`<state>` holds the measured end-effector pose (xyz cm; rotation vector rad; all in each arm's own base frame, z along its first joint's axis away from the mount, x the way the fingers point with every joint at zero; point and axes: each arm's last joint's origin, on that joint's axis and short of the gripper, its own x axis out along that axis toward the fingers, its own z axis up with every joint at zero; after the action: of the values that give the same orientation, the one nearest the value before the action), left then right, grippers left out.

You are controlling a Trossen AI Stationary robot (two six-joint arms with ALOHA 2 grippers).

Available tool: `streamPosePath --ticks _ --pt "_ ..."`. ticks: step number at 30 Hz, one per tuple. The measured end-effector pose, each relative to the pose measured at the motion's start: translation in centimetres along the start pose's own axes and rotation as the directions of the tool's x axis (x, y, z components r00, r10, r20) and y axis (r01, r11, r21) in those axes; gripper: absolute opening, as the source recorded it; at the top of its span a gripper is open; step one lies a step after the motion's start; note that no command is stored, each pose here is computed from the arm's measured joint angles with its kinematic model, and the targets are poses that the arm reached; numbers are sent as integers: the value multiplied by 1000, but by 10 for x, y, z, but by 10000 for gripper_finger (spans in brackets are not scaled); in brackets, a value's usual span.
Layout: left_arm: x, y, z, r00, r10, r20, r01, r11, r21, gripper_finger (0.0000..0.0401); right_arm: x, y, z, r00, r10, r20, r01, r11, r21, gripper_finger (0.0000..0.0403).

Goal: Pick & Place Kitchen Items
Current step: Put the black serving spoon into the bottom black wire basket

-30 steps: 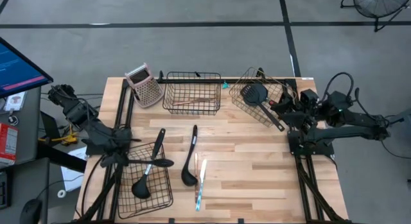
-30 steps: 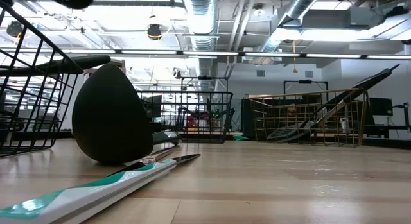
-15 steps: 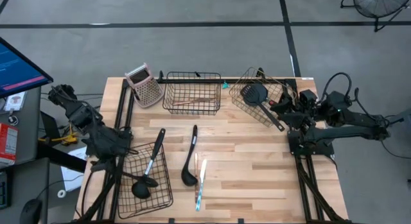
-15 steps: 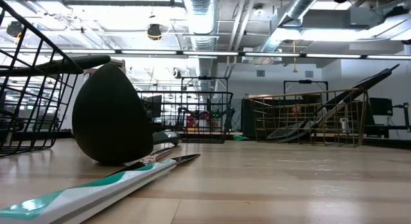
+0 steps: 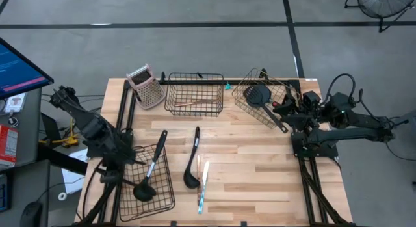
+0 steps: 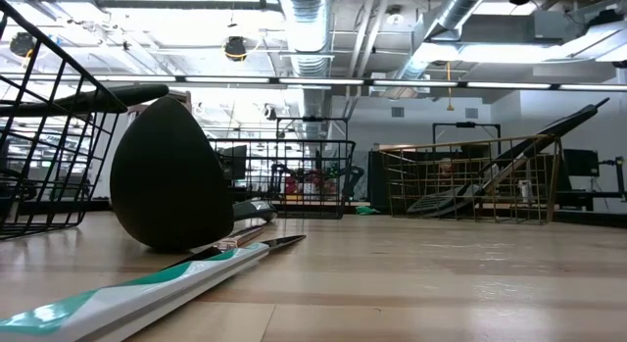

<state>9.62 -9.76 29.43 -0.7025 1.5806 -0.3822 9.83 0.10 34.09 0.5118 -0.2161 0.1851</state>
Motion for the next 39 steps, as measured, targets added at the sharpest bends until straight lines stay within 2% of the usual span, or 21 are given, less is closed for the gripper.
streamPosePath --ticks 8,20,25,31,37,39 --pt "1 1 2 999 32 43 -32 999 -2 98 0 0 0 1000 1 1 -1 1000 1 244" --pt "0 2 4 990 76 117 -76 997 -8 203 0 0 0 1000 1 1 -1 1000 3 244" --pt "-1 2 7 989 62 133 -56 997 -50 229 0 0 0 1000 0 1 0 1000 3 244" --pt "-10 -9 19 965 -107 238 109 994 2 229 0 0 0 1000 1 2 -1 1000 30 244" --pt "-27 -18 30 881 -279 382 266 960 87 216 0 0 0 1000 1 2 -1 999 34 244" --pt "-34 -21 35 838 -332 433 309 943 125 213 0 0 0 1000 1 2 -1 999 34 244"
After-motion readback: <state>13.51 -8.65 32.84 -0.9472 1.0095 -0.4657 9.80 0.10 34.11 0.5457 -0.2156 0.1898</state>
